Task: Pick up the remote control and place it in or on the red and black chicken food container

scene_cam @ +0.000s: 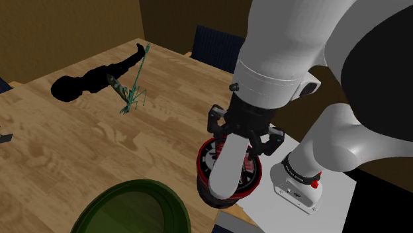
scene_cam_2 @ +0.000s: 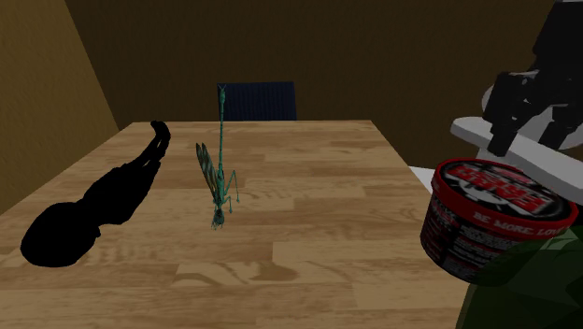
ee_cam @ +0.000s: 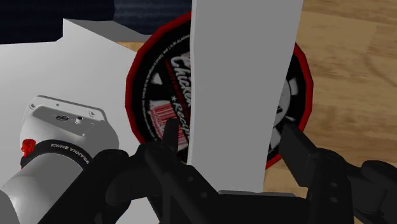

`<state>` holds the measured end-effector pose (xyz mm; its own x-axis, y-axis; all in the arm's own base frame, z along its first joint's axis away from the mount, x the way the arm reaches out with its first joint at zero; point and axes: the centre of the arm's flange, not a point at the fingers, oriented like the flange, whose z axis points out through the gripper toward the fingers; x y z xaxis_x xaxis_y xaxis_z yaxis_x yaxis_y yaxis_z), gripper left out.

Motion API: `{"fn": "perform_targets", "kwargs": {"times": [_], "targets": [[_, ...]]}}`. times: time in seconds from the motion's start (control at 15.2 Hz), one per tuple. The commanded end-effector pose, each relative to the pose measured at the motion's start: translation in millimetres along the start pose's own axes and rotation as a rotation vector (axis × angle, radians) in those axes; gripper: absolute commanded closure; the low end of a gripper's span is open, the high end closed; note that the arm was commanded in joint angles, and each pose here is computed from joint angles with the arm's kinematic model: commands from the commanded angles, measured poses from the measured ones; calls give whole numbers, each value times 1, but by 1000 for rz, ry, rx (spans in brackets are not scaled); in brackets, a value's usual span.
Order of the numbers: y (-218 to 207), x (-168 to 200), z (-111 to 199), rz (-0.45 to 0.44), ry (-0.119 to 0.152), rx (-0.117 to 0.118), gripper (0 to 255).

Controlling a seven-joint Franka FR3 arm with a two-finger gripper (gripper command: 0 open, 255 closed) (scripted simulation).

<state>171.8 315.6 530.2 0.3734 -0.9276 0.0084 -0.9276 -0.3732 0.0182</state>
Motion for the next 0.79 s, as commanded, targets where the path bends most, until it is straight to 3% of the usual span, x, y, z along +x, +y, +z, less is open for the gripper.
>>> {"fn": "perform_targets", "kwargs": {"times": [0.0,0.46,0.73], "targets": [[1,0,10,0,0,1,255],[0,-1,46,0,0,1,255],[0,-1,46,0,0,1,255]]}}
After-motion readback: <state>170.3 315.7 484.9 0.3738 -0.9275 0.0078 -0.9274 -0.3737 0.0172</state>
